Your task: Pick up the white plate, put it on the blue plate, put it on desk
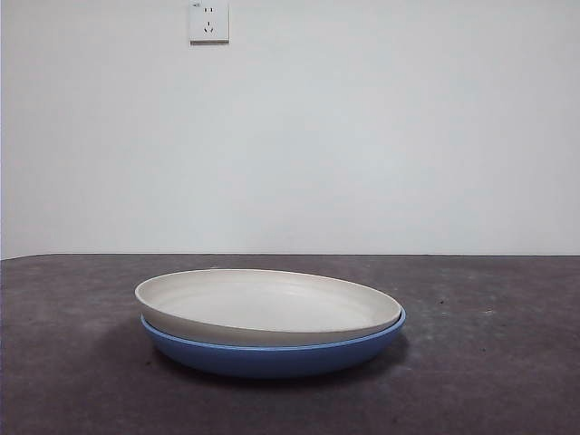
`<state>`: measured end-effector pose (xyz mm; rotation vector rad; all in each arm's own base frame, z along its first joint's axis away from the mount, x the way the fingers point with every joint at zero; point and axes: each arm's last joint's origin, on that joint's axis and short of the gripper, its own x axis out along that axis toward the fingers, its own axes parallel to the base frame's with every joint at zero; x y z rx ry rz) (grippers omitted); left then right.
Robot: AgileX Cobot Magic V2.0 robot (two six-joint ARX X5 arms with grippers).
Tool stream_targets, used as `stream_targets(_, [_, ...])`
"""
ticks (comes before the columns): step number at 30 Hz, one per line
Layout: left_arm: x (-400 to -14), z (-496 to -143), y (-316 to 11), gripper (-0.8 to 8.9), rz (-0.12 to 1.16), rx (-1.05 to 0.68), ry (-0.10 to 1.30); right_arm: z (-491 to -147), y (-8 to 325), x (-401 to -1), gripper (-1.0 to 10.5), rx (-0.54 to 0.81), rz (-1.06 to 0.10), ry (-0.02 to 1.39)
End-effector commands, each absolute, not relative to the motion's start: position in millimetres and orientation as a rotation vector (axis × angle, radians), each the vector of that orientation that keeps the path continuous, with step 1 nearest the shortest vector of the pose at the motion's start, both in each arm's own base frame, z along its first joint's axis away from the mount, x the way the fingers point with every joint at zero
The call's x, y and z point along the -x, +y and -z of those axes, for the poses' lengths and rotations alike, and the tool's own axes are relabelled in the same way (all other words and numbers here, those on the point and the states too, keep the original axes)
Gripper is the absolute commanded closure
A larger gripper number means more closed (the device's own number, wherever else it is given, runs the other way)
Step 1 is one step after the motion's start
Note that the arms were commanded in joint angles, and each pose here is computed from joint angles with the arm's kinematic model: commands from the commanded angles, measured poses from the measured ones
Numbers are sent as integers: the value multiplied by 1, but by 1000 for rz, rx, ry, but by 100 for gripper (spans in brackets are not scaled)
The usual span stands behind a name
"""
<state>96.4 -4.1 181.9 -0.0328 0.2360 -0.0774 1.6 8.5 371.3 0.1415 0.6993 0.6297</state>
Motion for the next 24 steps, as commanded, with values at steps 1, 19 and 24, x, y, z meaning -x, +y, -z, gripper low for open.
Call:
stream_targets(1, [-96, -170, -4, 786, 63, 52, 230, -376, 8, -1, 917, -149, -635, 674])
stream_targets(19, [-96, -149, -3, 786, 51, 78, 180, -376, 8, -1, 917, -149, -635, 674])
stream_targets(24, [-96, -149, -3, 786, 51, 78, 180, -376, 8, -1, 917, -149, -635, 674])
